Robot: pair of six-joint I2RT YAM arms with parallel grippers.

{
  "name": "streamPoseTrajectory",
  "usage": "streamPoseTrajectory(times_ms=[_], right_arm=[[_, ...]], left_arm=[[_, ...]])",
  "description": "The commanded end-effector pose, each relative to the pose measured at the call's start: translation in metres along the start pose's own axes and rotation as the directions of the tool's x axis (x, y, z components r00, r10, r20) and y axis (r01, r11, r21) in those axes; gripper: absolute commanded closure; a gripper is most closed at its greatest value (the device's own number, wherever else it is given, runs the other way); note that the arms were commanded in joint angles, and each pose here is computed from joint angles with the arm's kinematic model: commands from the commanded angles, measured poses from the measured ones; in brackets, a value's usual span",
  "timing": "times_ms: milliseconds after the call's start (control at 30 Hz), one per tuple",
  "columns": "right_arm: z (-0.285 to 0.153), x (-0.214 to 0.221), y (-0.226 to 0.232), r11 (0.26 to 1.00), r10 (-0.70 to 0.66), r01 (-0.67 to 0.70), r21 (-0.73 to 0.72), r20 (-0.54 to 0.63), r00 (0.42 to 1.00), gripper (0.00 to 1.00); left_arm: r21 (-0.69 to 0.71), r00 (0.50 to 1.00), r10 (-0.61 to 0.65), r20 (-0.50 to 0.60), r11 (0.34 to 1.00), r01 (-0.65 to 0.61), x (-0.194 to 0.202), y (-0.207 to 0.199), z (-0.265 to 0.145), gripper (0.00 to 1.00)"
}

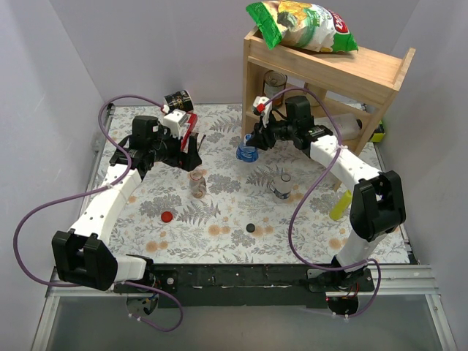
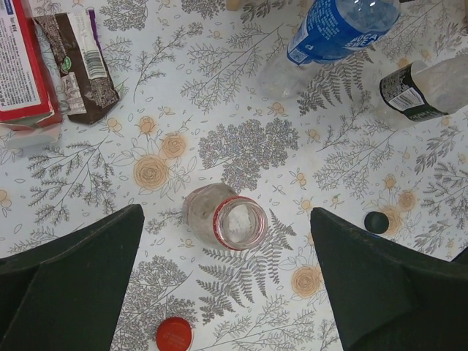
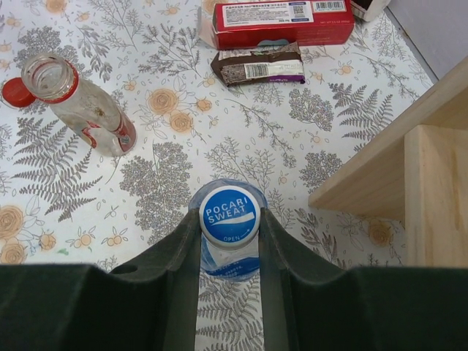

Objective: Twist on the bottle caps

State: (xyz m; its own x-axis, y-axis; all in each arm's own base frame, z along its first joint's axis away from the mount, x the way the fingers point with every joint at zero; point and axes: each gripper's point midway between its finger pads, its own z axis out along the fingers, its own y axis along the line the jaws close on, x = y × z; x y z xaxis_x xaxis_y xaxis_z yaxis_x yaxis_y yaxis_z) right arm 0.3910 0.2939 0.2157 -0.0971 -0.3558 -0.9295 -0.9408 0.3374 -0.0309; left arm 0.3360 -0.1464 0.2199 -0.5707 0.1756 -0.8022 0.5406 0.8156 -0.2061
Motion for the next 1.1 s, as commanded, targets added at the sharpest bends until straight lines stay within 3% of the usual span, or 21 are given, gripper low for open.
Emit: streamPoseTrajectory(times_ms=[0, 33, 100, 167, 667, 800, 1067], right_arm=[[-0.005, 0.0, 0.001, 1.0, 0.004, -0.004, 0.015, 0.009, 1.0, 0.59], [-0.005, 0.0, 0.002, 1.0, 0.008, -0.008, 0.014, 0.007, 1.0, 0.56], [-0.005, 0.0, 0.002, 1.0, 0.012, -0.012, 0.011, 0.003, 1.0, 0.34], [-0.005, 0.001, 0.002, 1.0, 0.016, -0.016, 0.011, 0.002, 1.0, 0.3], [-0.003, -0.003, 0.0, 1.0, 0.023, -0.023, 0.013, 0.019, 1.0, 0.23], [-0.005, -0.01, 0.001, 1.0, 0.017, -0.017, 0.011, 0.03, 0.999, 0.1], [-0.025, -0.035, -0.003, 0.996, -0.01, 0.005, 0.087, 0.052, 0.999, 0.08]], left_arm=[[0.017, 0.998, 0.013, 0.058, 1.0, -0.013, -0.011, -0.005, -0.008, 0.02], [0.01, 0.998, 0.017, 0.061, 1.0, -0.018, -0.012, -0.003, -0.007, 0.02], [-0.023, 0.998, 0.022, 0.066, 1.0, -0.02, -0.012, 0.003, -0.006, 0.02], [-0.04, 0.997, 0.031, 0.064, 0.999, -0.028, -0.012, 0.007, -0.005, 0.02], [0.012, 0.999, 0.02, 0.05, 1.0, -0.021, -0.006, -0.001, -0.002, 0.02], [0.017, 0.998, 0.031, 0.051, 0.999, -0.032, -0.007, -0.002, -0.002, 0.02], [0.01, 0.997, 0.043, 0.057, 0.999, -0.043, -0.006, 0.0, -0.002, 0.02]])
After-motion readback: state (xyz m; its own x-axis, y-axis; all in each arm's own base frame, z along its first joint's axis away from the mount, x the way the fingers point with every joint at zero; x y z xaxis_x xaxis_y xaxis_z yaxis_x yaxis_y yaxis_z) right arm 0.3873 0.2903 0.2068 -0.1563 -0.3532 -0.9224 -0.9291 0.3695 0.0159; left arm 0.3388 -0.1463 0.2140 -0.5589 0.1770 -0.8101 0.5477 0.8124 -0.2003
